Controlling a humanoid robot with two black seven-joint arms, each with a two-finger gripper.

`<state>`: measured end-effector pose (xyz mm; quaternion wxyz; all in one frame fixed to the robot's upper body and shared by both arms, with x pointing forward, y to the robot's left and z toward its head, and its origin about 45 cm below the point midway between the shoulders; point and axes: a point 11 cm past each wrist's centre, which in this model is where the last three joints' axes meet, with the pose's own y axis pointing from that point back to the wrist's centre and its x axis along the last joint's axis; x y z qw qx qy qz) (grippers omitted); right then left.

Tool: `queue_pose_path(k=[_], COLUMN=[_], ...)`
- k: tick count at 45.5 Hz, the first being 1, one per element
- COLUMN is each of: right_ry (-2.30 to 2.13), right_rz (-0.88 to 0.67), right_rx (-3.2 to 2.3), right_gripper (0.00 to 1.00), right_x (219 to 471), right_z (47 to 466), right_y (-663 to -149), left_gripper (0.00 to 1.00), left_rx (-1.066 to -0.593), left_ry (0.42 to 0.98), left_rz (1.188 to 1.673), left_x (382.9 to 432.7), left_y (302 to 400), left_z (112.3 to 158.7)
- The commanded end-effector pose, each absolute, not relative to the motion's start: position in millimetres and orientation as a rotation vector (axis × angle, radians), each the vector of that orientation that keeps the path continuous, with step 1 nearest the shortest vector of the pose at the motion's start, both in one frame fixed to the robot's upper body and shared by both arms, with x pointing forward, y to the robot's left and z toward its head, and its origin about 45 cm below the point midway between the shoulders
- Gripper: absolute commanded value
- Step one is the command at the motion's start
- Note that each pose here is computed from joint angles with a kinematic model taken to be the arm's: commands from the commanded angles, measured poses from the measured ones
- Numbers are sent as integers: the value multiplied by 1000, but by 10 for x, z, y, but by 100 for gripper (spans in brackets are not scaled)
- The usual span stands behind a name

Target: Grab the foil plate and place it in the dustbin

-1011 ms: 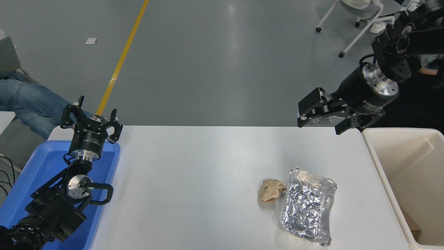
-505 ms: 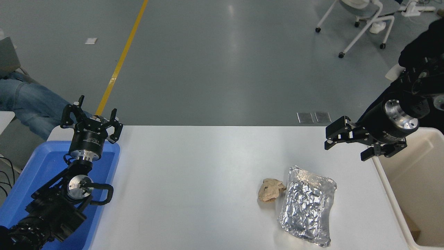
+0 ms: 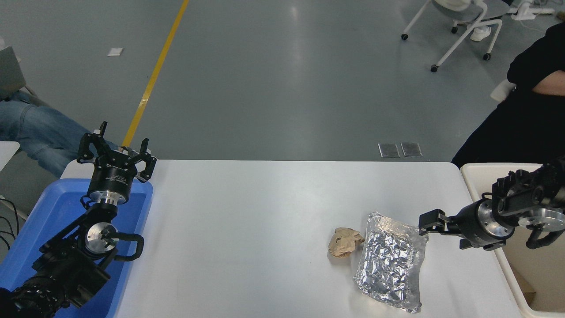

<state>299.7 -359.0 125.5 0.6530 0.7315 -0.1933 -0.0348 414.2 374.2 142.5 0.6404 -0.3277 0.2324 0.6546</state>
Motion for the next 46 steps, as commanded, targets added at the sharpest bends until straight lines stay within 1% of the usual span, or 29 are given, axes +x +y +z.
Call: queue_pose_path(k=[1, 11, 21, 25, 26, 30, 32, 34, 43, 45, 46], right_ry=[-485, -528, -559, -569, -568, -569, -571, -569, -567, -570, -575], right_rz=[-79, -84, -68, -54, -47, -23, -18, -18, -12, -10, -10], right_rx=[1677, 1678, 1661, 1660, 1658, 1653, 1652, 1653, 1650, 1653, 1656], right_gripper=[100, 100, 100, 97, 91, 84, 76, 67, 17, 12, 12], right_x=[2887, 2728, 2708, 2731, 2728, 2737, 2741, 2735, 2736, 2743, 2755], right_z=[967, 602, 535, 544, 539, 541, 542, 543, 546, 547, 554], right_y=[-3568, -3541, -3616, -3615, -3616, -3626, -3628, -3632, -3641, -3632, -3625], left_gripper=[99, 99, 99, 99, 99, 99, 99, 99, 99, 99, 99], left_rx=[-747, -747, -747, -747, -747, -747, -747, -747, -747, -747, -747], left_ry=[530, 530, 530, 530, 530, 530, 530, 530, 530, 530, 530], left_rz=[1493, 1493, 1493, 1493, 1493, 1493, 1493, 1493, 1493, 1493, 1493], left_x=[4142, 4142, 4142, 4142, 4142, 4142, 4142, 4142, 4142, 4142, 4142], left_y=[3742, 3742, 3742, 3742, 3742, 3742, 3742, 3742, 3742, 3742, 3742], left_z=[1425, 1425, 1425, 1425, 1425, 1425, 1425, 1425, 1425, 1425, 1425])
